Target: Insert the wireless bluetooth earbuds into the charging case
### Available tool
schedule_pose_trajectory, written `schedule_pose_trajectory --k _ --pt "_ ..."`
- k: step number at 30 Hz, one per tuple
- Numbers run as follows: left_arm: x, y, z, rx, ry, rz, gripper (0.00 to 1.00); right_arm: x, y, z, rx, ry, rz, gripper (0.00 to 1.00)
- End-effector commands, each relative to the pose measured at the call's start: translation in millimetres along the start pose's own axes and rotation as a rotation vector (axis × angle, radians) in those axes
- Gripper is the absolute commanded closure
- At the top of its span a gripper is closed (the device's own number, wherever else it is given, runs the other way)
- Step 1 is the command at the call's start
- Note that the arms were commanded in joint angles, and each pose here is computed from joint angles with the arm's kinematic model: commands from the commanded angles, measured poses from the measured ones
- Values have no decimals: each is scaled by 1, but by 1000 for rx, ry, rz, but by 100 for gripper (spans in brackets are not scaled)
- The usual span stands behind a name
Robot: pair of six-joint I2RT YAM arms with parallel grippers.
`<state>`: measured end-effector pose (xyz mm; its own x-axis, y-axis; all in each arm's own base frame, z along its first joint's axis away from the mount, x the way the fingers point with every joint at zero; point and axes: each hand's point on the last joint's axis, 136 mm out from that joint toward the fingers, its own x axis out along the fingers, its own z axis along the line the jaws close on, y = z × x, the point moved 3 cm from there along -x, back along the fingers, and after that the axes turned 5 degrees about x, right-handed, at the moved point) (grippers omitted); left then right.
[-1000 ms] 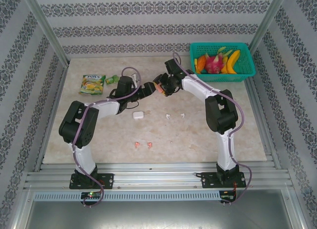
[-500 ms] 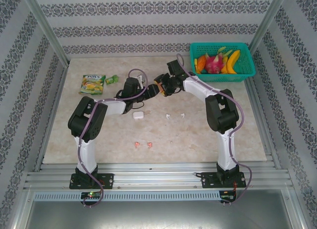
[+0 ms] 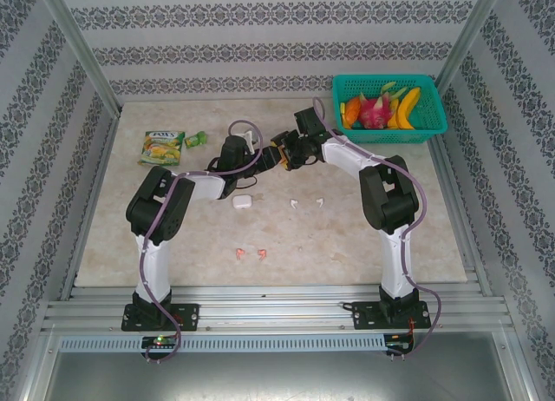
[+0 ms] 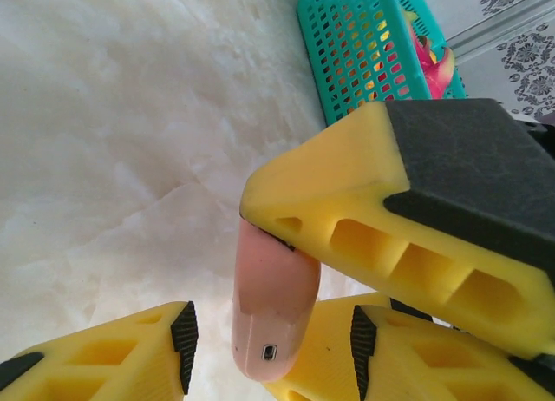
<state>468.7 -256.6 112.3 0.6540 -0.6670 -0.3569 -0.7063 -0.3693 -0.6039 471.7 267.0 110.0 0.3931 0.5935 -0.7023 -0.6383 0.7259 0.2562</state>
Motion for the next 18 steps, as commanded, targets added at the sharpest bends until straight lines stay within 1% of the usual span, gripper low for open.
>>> schedule_pose_trajectory --k 1,8,14,18 --pt "5 -14 -15 15 45 -69 48 -6 4 4 26 -28 26 41" --pt "8 -11 -13 5 40 -80 48 -5 5 3 59 -47 38 41" --pt "10 -11 -13 0 44 -88 61 -5 6 0 69 -48 41 41" --pt "10 -12 -14 -1 46 -89 68 -5 6 -3 72 -43 43 41"
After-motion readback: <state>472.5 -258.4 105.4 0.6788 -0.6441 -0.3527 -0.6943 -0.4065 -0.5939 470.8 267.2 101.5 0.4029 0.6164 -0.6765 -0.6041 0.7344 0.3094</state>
